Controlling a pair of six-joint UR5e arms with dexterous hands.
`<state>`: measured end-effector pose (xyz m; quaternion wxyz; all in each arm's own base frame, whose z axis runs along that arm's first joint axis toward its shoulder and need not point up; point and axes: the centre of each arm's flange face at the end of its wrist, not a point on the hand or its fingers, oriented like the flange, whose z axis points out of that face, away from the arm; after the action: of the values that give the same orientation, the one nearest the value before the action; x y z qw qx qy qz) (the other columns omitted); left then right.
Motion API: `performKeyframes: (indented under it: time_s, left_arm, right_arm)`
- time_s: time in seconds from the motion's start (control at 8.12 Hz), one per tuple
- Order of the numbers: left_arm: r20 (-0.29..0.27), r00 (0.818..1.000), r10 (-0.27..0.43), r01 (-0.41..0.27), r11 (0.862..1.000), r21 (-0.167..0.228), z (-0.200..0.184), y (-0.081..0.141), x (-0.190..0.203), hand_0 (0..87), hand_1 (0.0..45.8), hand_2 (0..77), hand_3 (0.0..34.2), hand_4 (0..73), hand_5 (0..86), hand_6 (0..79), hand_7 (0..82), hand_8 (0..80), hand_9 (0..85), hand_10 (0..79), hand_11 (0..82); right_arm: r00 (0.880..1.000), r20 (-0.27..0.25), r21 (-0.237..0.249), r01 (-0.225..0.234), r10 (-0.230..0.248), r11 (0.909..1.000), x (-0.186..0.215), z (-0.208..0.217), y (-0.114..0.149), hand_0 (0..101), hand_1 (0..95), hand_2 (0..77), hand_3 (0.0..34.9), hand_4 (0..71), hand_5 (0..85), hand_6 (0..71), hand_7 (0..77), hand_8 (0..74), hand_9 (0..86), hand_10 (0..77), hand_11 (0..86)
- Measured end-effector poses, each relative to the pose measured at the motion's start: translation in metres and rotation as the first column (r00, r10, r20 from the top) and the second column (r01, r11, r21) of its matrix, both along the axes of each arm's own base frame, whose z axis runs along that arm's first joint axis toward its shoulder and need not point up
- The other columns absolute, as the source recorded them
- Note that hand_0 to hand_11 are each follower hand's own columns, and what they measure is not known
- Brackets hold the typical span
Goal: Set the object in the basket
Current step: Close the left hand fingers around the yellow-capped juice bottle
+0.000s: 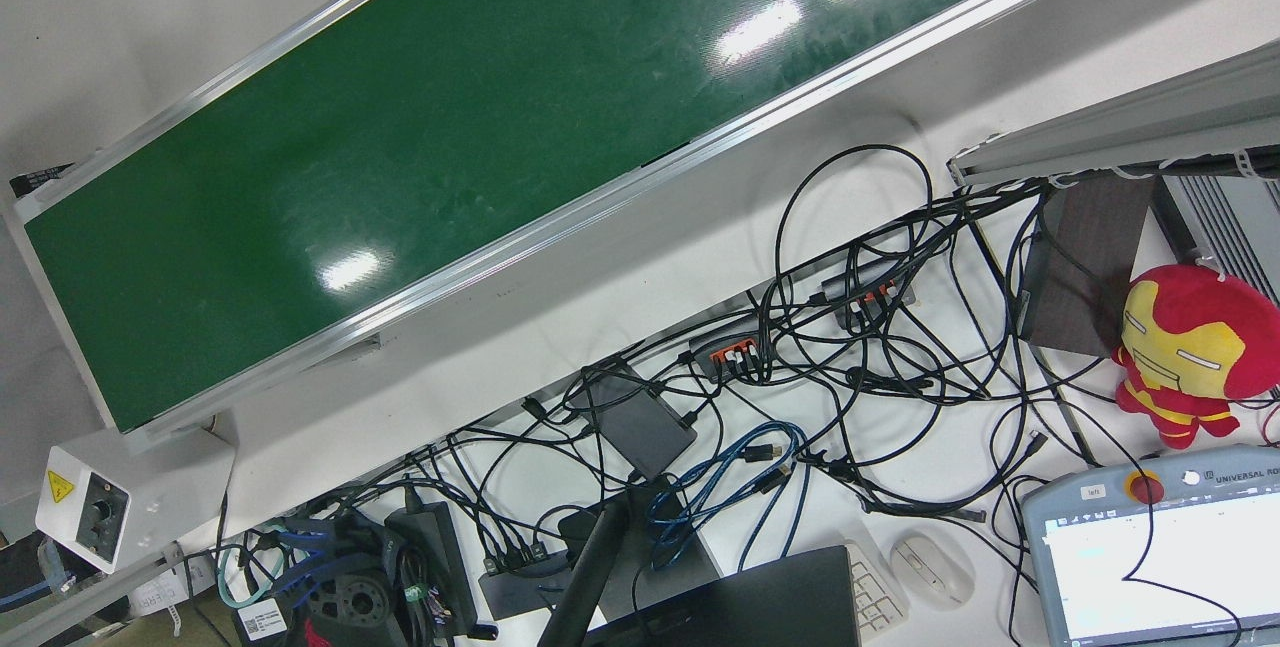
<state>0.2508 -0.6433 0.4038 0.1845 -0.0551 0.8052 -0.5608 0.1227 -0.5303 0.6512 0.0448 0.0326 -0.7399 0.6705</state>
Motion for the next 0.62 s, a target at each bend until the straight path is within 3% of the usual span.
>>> performKeyframes:
  time_s: [0.25,0.62]
  left_arm:
    - [0.004,1.000,-0.001,0.001,1.000,0.000,-0.013,0.007,-0.005,49.9,2.2,40.4,0.0,43.1,60.0,61.6,65.4,70.9,76.9,70.4,74.2]
    - [-0.016,1.000,0.003,-0.002,0.999,0.035,-0.044,0.024,-0.013,49.9,1.6,40.9,0.0,43.1,60.0,61.6,65.4,69.8,74.7,68.7,69.3]
  right_arm:
    - [1.000,0.000,0.000,0.000,0.000,1.0000,0.000,0.000,0.000,0,0.0,0.5,0.2,0.0,0.0,0.0,0.5,0.0,0.0,0.0,0.0]
    - [1.000,0.000,0.001,0.001,-0.001,1.0000,0.000,-0.001,0.000,0,0.0,0.5,0.2,0.0,0.0,0.0,0.5,0.0,0.0,0.0,0.0]
